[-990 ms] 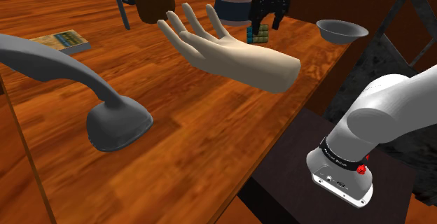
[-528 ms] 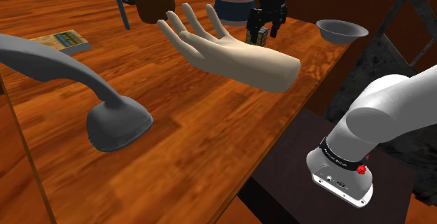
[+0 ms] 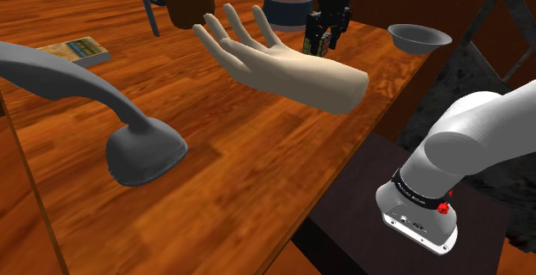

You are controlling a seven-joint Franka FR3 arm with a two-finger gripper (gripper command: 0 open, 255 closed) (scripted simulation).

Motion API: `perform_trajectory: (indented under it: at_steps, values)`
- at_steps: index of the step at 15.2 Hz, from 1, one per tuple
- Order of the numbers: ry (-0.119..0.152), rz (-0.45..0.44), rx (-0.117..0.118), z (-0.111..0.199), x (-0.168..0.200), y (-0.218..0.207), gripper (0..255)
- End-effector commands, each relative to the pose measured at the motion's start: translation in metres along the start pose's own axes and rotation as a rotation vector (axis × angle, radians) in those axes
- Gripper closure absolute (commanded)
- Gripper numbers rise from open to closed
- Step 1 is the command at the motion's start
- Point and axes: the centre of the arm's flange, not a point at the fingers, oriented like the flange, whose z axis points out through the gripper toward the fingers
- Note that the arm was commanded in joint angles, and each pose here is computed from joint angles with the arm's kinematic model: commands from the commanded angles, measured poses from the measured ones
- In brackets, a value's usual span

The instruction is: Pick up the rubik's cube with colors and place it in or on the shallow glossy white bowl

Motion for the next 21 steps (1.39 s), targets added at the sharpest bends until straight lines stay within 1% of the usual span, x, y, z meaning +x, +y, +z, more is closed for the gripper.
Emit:
perform_trajectory:
  at_steps: [1,6,21]
  values:
    - [-0.001,0.0,0.0,0.001,0.0,0.0,255]
    - [-0.001,0.0,0.0,0.001,0.0,0.0,255]
    - [-0.001,0.0,0.0,-0.079,0.001,0.0,255]
